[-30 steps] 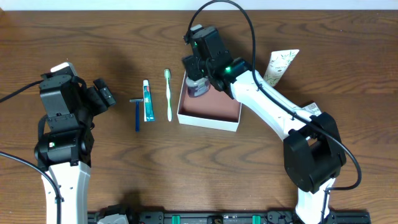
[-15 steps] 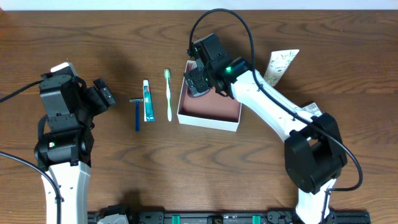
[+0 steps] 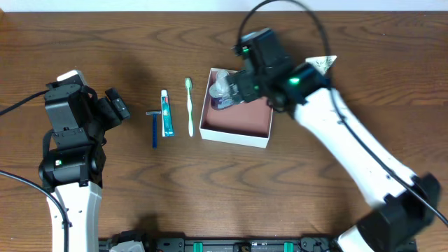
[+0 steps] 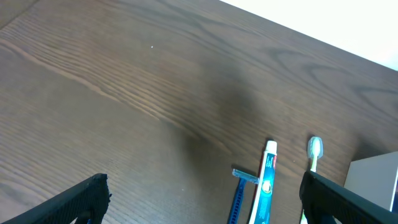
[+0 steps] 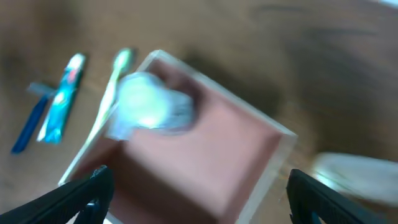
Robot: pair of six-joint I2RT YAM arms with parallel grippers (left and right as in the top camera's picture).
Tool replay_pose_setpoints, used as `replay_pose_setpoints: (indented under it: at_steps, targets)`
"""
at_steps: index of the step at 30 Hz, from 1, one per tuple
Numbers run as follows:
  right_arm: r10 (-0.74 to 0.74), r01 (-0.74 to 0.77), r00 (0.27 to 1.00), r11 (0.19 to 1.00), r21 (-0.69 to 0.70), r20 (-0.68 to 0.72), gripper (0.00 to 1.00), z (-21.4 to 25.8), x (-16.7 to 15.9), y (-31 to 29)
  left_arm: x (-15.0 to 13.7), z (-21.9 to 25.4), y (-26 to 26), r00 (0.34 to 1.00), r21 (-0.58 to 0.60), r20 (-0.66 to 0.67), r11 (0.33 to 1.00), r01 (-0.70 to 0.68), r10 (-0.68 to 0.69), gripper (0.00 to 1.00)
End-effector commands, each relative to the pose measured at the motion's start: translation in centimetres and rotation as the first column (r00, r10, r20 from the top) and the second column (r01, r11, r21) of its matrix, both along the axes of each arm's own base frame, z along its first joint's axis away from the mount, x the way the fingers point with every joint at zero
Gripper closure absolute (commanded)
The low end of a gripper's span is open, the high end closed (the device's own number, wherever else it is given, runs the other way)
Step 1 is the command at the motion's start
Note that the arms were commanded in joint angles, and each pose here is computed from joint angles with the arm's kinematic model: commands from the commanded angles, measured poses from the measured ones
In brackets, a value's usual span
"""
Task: Pack container
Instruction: 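Move right gripper to the white lotion tube and grasp it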
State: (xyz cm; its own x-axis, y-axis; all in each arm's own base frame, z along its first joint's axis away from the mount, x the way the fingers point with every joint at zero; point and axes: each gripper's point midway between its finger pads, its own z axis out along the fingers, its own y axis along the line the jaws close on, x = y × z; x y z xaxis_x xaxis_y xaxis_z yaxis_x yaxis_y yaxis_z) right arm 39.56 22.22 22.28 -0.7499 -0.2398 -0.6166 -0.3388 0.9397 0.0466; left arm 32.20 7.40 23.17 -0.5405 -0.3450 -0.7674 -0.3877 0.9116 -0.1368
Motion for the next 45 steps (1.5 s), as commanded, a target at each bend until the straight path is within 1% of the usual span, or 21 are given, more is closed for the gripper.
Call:
replay_pose_setpoints:
  at_steps: [1,3,6,9,13,15,17,18,19,21,24,25,31,36,45]
  targets:
    - [-0.221,0.220,0.973,0.975,0.024,0.071,0.09,3.1,1.9,-5.7,0.2,1.0,0.3,1.000,0.024,0.017,1.000,0.002,-0.002,0.02]
    - [-0.299,0.296,0.952,0.954,0.052,0.065,0.09,3.5,2.7,-8.4,0.2,1.0,0.3,1.000,0.024,0.017,1.000,0.002,-0.002,0.02]
    - [-0.348,0.345,0.937,0.935,0.078,0.032,0.04,3.0,3.6,-11.3,0.2,1.0,0.3,1.000,0.024,0.017,1.000,0.002,-0.002,0.02]
    - [-0.363,0.361,0.931,0.930,0.064,0.024,0.03,2.6,4.2,-13.6,0.2,1.0,0.3,1.000,0.024,0.017,1.000,0.002,-0.002,0.02]
    - [-0.353,0.354,0.935,0.927,0.125,-0.030,0.16,2.3,4.1,-14.0,0.2,1.0,0.3,1.000,0.024,0.017,1.000,0.002,-0.002,0.02]
    - [-0.389,0.393,0.920,0.908,0.145,-0.056,0.19,2.1,3.9,-14.1,0.2,1.0,0.3,1.000,0.024,0.017,1.000,0.002,-0.002,0.02]
    - [-0.448,0.460,0.888,0.872,0.170,-0.104,0.22,1.8,3.5,-14.2,0.2,1.0,0.3,1.000,0.024,0.017,1.000,0.002,-0.002,0.02]
    - [-0.489,0.508,0.861,0.842,0.182,-0.140,0.22,1.4,3.1,-14.3,0.2,1.0,0.3,1.000,0.024,0.017,1.000,0.002,-0.002,0.02]
    - [-0.538,0.568,0.821,0.801,0.189,-0.188,0.23,1.0,2.5,-14.5,0.2,1.0,0.3,1.000,0.024,0.017,1.000,0.002,-0.002,0.02]
    - [-0.610,0.652,0.756,0.735,0.189,-0.236,0.26,0.5,1.9,-15.0,0.2,1.0,0.3,1.000,0.024,0.017,1.000,0.002,-0.002,0.02]
    - [-0.719,0.759,0.652,0.620,0.202,-0.242,0.20,0.6,2.0,-16.3,0.2,1.0,0.3,1.000,0.024,0.017,1.000,0.002,-0.002,0.02]
    - [-0.737,0.776,0.631,0.595,0.211,-0.244,0.20,0.6,2.1,-16.5,0.2,1.0,0.3,1.000,0.024,0.017,1.000,0.002,-0.002,0.02]
    - [-0.775,0.813,0.574,0.500,0.297,-0.266,0.22,1.2,3.4,-16.2,0.2,1.0,0.3,1.000,0.024,0.017,1.000,0.002,-0.002,0.02]
    - [-0.802,0.852,0.511,0.426,0.304,-0.309,0.22,0.1,4.0,-16.2,0.2,1.0,0.3,1.000,0.024,0.017,1.000,0.002,-0.002,0.02]
    - [-0.806,0.876,0.477,0.408,0.256,-0.349,0.26,-3.7,5.6,-15.6,0.2,1.0,0.3,1.000,0.024,0.017,1.000,0.002,-0.002,0.02]
